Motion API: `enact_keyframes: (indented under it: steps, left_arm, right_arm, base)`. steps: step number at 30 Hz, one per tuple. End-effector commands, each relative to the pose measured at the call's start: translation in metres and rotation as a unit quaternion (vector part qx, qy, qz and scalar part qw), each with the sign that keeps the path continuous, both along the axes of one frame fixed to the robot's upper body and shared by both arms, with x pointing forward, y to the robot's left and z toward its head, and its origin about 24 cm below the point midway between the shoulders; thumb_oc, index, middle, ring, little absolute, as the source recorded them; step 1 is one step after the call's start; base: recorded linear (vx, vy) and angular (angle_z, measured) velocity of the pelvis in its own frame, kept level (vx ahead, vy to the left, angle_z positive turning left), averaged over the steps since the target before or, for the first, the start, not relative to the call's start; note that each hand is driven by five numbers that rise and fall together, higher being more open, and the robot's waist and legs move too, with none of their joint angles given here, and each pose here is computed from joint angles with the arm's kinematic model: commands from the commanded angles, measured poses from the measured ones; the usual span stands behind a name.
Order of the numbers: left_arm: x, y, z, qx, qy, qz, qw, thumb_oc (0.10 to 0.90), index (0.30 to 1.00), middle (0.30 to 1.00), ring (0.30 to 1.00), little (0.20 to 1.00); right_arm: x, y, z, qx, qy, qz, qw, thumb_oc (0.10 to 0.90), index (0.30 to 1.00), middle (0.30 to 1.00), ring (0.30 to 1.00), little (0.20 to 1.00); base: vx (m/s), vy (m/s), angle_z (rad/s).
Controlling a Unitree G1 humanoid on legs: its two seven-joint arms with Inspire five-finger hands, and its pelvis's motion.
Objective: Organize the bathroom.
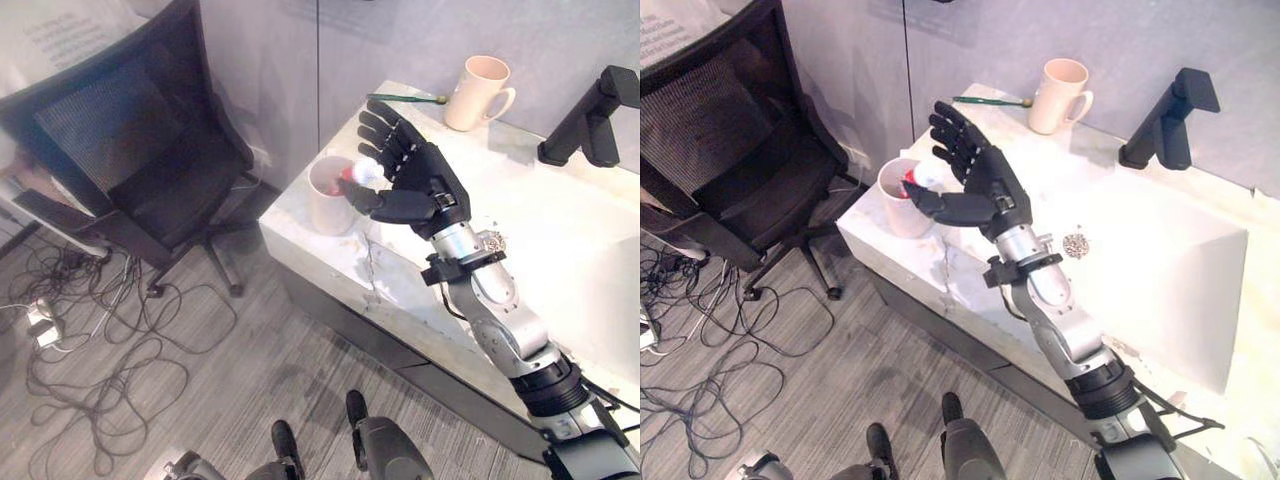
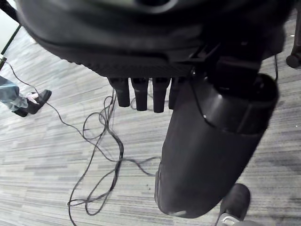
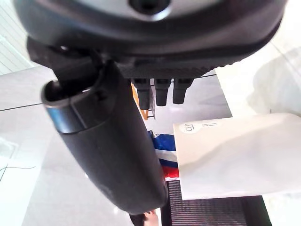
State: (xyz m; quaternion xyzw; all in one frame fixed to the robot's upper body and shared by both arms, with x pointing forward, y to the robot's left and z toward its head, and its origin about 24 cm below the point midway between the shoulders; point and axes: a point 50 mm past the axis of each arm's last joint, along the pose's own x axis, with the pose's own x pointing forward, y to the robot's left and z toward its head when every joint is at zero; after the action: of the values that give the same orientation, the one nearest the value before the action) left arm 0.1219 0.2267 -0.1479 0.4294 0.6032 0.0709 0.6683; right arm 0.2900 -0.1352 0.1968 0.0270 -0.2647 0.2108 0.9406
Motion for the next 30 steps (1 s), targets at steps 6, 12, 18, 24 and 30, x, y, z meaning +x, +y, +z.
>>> enact_keyframes:
  steps: [6, 12, 18, 24, 30]
  left_arm:
    - [-0.015, 0.031, 0.005, 0.066, 0.037, -0.02, 0.997, 0.8, 0.9, 0.9, 0.9, 0.9]
    - [-0.014, 0.03, 0.005, 0.067, 0.037, -0.029, 0.997, 0.8, 0.9, 0.9, 0.9, 0.9]
    - [-0.013, 0.029, 0.005, 0.071, 0.039, -0.039, 0.996, 0.8, 0.9, 0.9, 0.9, 0.9]
    - [-0.017, 0.029, 0.004, 0.078, 0.039, -0.047, 0.995, 0.8, 0.9, 0.9, 0.9, 0.9]
    - [-0.019, 0.029, 0.004, 0.083, 0.04, -0.053, 0.994, 0.8, 0.9, 0.9, 0.9, 0.9]
  right_arm:
    - [-0.027, 0.024, 0.047, 0.02, -0.143, 0.055, 0.988, 0.8, 0.9, 0.9, 0.9, 0.9]
    - [-0.025, 0.027, 0.043, 0.009, -0.137, 0.049, 0.989, 0.8, 0.9, 0.9, 0.9, 0.9]
    - [-0.024, 0.029, 0.038, -0.001, -0.128, 0.036, 0.991, 0.8, 0.9, 0.9, 0.9, 0.9]
    - [-0.023, 0.03, 0.032, -0.01, -0.12, 0.016, 0.993, 0.8, 0.9, 0.9, 0.9, 0.9]
    - [-0.021, 0.028, 0.026, -0.025, -0.11, -0.006, 0.994, 0.8, 0.9, 0.9, 0.9, 0.9]
  base:
    - [0.0, 0.001, -0.01]
    - [0.0, -0.005, -0.04]
    - [0.0, -0.003, -0.01]
    - [0.0, -0.006, -0.01]
    - [0.0, -0.016, -0.08]
